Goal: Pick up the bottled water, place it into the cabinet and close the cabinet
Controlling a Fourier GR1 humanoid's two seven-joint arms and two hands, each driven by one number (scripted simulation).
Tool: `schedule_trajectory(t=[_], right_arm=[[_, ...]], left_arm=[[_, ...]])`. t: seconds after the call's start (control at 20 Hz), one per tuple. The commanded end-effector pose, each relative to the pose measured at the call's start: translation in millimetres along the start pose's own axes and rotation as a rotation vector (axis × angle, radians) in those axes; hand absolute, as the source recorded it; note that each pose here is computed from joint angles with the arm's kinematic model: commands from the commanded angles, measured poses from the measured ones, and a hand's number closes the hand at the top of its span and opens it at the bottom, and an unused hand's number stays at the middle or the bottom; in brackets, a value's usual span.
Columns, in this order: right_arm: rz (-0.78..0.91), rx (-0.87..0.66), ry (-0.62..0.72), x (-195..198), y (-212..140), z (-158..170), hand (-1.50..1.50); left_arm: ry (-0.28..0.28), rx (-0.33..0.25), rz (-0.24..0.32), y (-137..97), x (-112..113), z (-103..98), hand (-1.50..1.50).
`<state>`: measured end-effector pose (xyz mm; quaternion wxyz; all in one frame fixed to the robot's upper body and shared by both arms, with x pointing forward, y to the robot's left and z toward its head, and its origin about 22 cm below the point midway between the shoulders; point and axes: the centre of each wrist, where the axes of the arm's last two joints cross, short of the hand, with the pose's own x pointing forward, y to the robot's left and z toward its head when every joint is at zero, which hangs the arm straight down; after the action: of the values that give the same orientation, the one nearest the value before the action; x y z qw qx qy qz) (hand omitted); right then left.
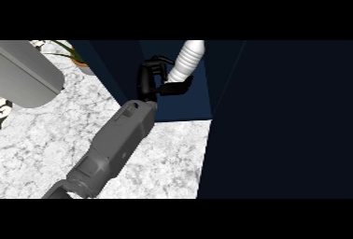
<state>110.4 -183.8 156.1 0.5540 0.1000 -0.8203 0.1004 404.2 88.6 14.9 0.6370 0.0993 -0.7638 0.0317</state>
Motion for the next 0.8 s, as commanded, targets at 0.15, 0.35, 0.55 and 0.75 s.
schedule_trajectory(t=[0.15,0.35,0.55,0.75], right_arm=[[-0.024,0.009,-0.04,27.3,-1.8,15.0,-1.5],[-0.014,0.005,-0.037,7.8,-7.4,11.1,-1.5],[-0.026,0.013,-0.034,-3.2,-3.4,4.9,-1.5],[-0.034,0.02,-0.054,8.9,-8.2,10.2,-1.5]], left_arm=[[-0.003,0.049,-0.059,9.7,-0.4,-17.0,1.5],[-0.067,0.048,-0.16,7.1,-3.3,-16.3,1.5],[-0.044,0.046,-0.161,3.7,3.9,-21.8,-1.5],[-0.032,0.033,-0.114,21.1,-8.7,-21.3,-1.5]])
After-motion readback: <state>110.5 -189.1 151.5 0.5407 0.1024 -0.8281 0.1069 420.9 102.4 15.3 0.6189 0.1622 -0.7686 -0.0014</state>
